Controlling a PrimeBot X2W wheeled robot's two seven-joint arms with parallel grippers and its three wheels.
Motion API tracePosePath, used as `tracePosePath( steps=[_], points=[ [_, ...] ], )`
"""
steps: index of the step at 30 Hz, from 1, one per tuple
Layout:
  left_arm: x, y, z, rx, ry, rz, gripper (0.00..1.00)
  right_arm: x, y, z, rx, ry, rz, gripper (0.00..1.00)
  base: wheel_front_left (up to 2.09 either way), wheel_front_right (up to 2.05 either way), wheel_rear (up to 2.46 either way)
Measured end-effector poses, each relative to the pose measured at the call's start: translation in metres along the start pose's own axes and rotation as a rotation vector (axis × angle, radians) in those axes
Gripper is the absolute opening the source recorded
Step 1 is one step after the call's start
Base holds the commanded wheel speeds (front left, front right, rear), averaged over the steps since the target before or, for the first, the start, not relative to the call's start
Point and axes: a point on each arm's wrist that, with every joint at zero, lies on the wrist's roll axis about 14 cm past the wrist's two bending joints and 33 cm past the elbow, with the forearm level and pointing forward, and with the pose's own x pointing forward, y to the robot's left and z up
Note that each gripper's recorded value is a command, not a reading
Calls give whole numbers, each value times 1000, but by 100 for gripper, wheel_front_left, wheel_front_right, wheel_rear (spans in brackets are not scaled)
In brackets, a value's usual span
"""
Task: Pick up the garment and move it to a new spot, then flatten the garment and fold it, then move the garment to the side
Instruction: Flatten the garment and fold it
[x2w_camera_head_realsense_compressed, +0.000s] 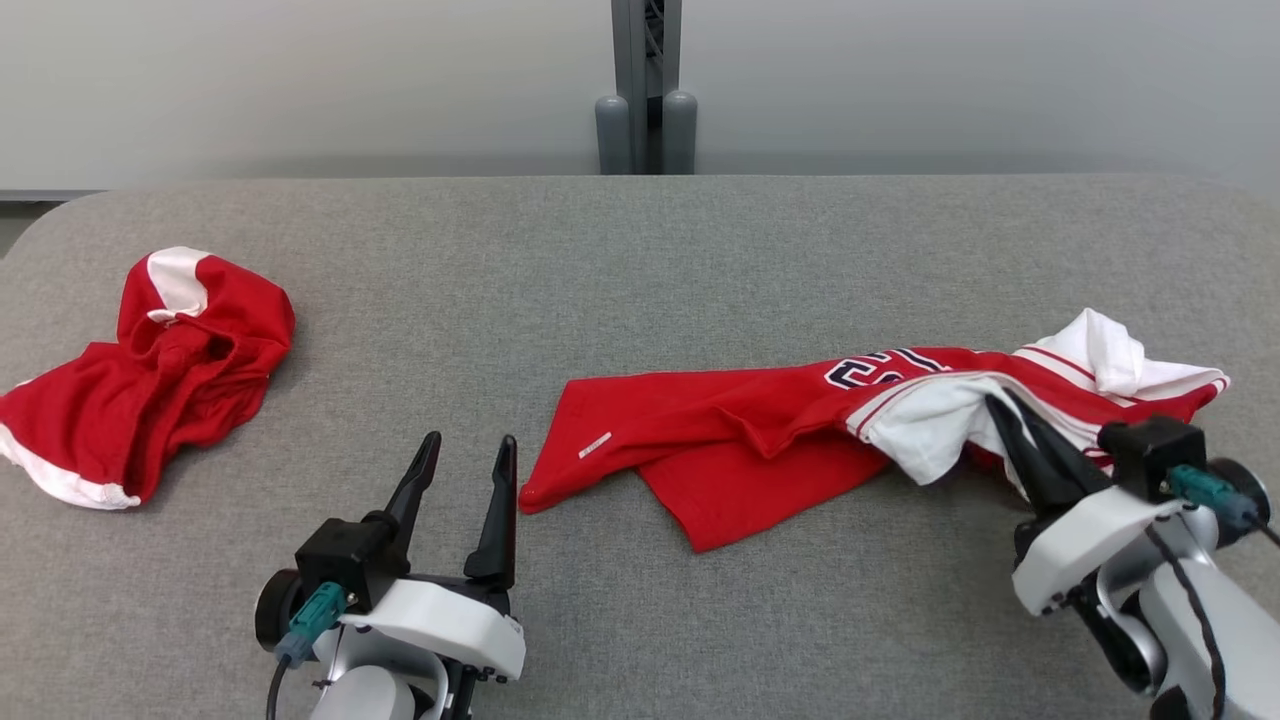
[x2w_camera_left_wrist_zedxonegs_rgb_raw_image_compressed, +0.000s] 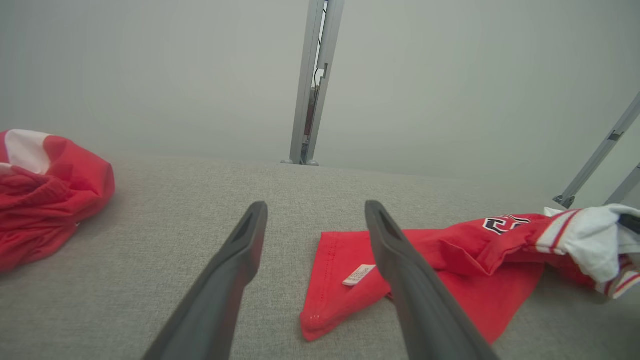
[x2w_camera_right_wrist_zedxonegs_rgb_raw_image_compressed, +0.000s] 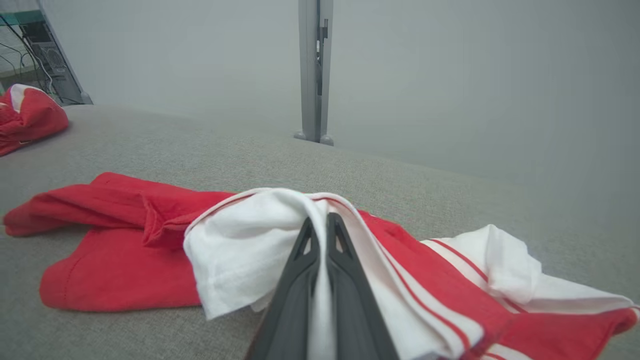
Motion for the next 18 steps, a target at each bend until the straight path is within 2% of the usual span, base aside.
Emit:
tracePosePath(
  steps=[3,5,11,12,13,18],
  points=[
    [-1,0,-1,-2,4,-1,100,13,-7,11,4,10,4,0,0,0,0],
    [-3,1,-2,-3,6,2,100,20,-8,6,25,68,11,0,0,0,0],
    [-8,14,-1,2,7,41,100,45,2,-1,166,205,61,0,0,0,0],
    [-9,17,-1,3,6,49,100,49,0,-3,174,233,62,20,0,0,0],
    [-9,19,-1,4,6,57,100,52,-2,-6,180,259,61,100,0,0,0],
    [-15,33,-2,9,11,99,100,79,-23,3,120,225,14,100,0,0,0]
  ],
)
